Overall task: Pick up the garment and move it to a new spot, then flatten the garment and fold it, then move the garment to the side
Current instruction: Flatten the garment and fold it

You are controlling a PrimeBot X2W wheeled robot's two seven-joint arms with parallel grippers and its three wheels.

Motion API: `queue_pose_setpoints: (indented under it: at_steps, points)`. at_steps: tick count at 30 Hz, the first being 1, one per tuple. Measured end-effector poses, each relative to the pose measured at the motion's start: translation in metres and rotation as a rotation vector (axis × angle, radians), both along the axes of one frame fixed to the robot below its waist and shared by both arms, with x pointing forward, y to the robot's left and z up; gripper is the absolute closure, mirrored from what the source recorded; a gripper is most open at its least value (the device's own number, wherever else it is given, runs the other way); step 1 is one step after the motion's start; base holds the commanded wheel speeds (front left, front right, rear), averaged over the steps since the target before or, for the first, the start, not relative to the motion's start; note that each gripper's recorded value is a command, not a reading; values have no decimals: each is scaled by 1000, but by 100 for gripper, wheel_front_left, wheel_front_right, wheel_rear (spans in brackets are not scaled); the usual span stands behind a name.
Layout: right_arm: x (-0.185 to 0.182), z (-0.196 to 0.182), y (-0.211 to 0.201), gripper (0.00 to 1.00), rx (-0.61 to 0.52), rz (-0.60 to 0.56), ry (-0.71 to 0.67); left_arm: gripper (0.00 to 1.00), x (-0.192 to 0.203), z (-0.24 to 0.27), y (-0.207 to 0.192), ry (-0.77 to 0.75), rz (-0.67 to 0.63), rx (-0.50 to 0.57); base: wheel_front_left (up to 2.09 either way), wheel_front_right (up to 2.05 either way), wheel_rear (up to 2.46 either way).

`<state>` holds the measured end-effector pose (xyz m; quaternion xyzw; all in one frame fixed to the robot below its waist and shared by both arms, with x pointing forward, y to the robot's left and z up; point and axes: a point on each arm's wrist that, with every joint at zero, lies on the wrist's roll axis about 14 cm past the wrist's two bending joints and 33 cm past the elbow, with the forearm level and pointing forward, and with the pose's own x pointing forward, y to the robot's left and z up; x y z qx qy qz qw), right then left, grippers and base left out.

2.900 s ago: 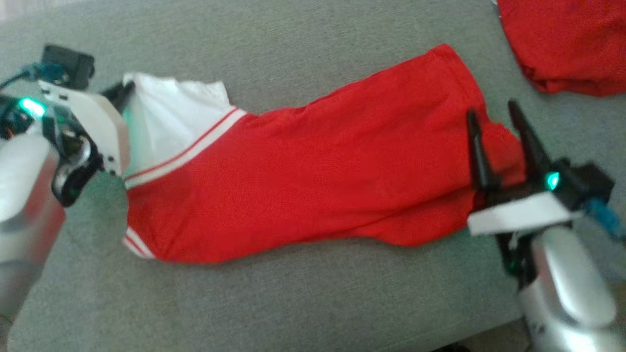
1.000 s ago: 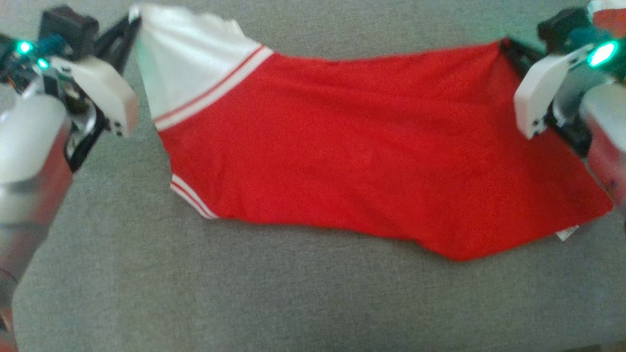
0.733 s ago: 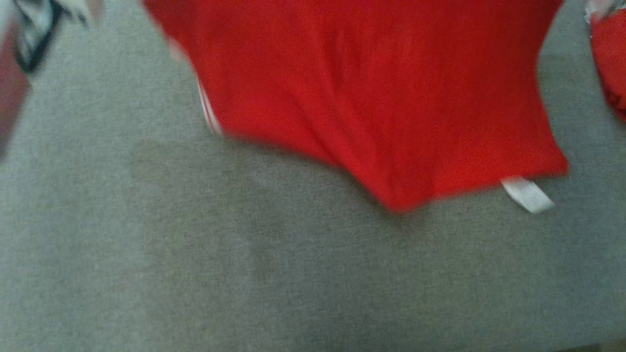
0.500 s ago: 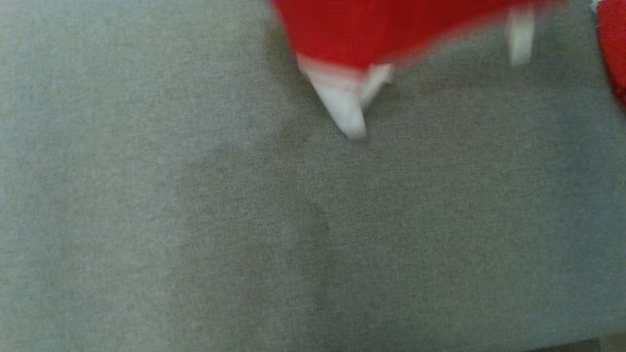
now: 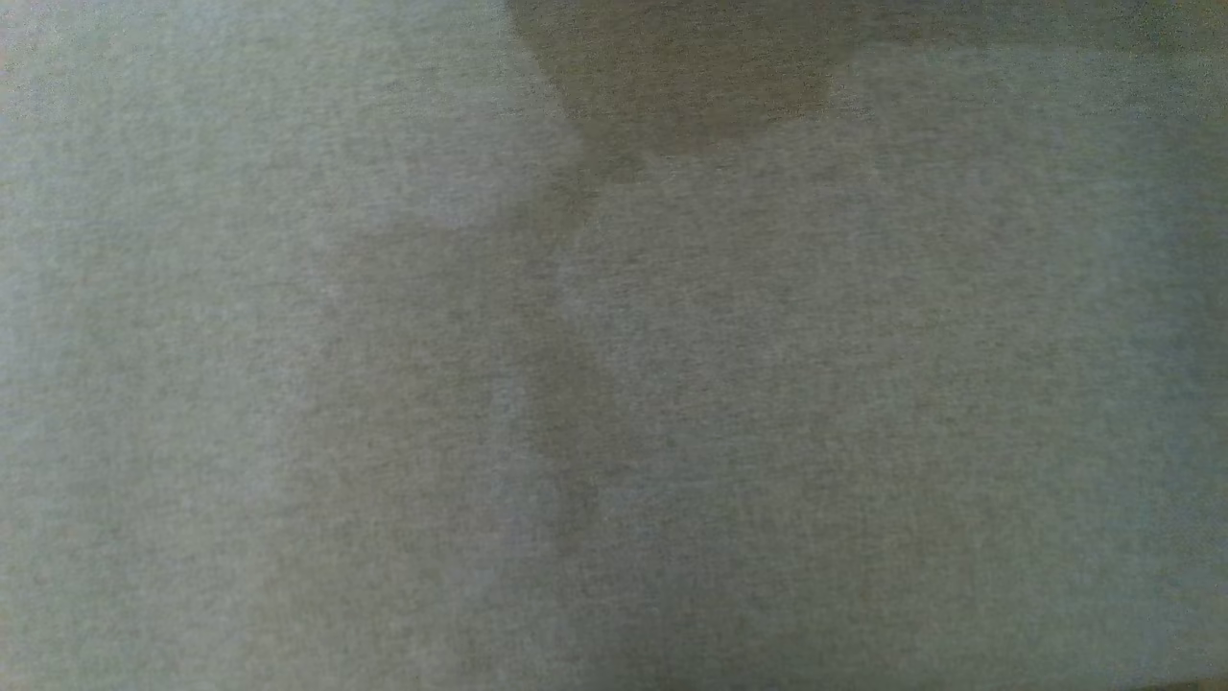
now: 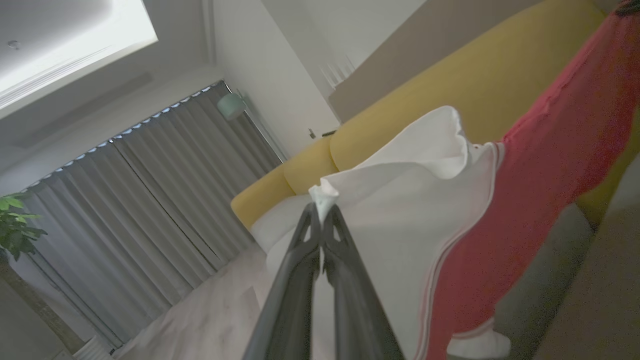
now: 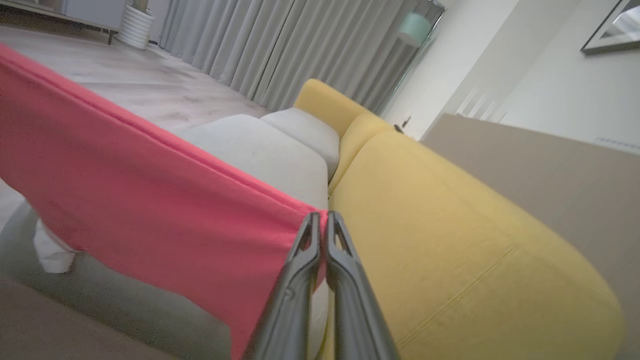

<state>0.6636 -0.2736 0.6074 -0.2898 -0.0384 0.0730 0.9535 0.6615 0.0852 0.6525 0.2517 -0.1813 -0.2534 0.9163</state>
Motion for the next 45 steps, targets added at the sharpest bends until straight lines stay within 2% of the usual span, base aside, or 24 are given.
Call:
queue_pose_setpoints:
  at_steps: [5,9,12,17,22,29,32,35,40,45]
  points:
    - [-14,-60,9,100,36,23,102,100,-45,-102,17,181,26,19,0,0,0]
    - [-50,-112,5,100,64,13,207,100,-108,-159,28,319,59,-20,0,0,0]
    - [-80,-137,-3,100,119,-19,252,100,-156,-186,28,413,74,-59,0,0,0]
    - [-126,-148,-14,100,160,-58,250,100,-223,-213,28,557,124,-135,0,0,0]
    - [-189,-173,-12,100,188,-91,299,100,-287,-228,20,707,176,-228,0,0,0]
    - [-259,-187,-10,100,242,-147,347,100,-346,-231,13,848,210,-327,0,0,0]
    - [-274,-189,-8,100,247,-159,373,100,-352,-231,14,855,202,-322,0,0,0]
    - [-272,-187,-6,100,254,-163,375,100,-343,-228,14,824,178,-305,0,0,0]
    - [-259,-198,0,100,259,-164,422,100,-286,-216,15,712,109,-244,0,0,0]
    - [-233,-191,3,100,254,-150,396,100,-242,-198,-1,640,42,-224,0,0,0]
